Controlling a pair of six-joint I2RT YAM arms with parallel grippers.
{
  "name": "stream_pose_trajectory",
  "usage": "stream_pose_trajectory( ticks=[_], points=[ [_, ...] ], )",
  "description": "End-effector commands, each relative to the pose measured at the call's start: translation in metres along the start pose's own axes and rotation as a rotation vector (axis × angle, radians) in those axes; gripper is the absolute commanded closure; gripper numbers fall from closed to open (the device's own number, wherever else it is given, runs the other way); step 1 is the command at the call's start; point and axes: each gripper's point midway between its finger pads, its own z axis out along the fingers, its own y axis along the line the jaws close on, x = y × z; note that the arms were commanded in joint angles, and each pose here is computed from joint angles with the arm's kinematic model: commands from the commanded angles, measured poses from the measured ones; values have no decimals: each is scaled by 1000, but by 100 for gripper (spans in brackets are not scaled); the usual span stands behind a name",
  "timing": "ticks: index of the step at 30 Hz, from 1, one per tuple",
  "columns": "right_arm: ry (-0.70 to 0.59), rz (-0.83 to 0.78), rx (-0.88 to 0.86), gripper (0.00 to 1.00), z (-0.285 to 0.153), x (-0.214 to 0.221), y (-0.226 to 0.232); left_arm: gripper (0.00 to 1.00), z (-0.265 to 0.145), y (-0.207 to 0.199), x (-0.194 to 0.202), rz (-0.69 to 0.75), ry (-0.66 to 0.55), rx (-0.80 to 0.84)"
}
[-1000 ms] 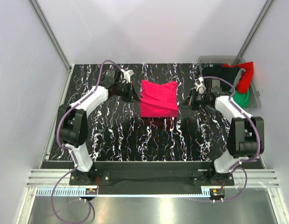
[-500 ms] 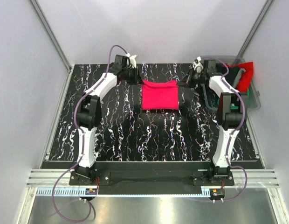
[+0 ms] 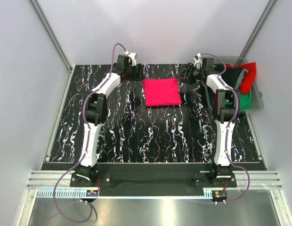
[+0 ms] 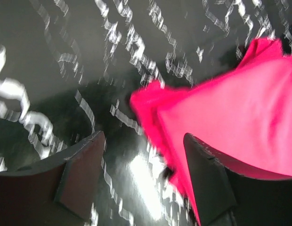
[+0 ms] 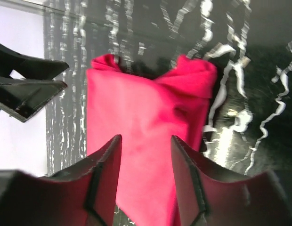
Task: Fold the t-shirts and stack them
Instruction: Fold the tshirt, then neatly place the folded tshirt to the corner
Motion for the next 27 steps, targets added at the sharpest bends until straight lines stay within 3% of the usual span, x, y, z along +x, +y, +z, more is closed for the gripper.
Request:
stream_pose_trajectory(
  ticks=[1,5,6,13,23,27],
  points=[
    [-122,-211,-139,46,-52,-47,87,26,-77,-25,-72,75,-160,-42],
    [-72,-171,-184,46,-65,-27,101,23,-89,-43,-20,-20,4,118],
    [-44,-131,-168,46,-62,-13,91,22,-88,-52,4,-103,70,192],
    [67,-38,-129,47,-47,35,59,23,-68,-72,70,-401,227,423],
    [150,-23,-102,47,-18,62,47,27,-21,-55,71,-476,224,422],
    [174,-27,-94,47,-6,72,48,36,-8,-53,75,-501,223,424]
  ],
)
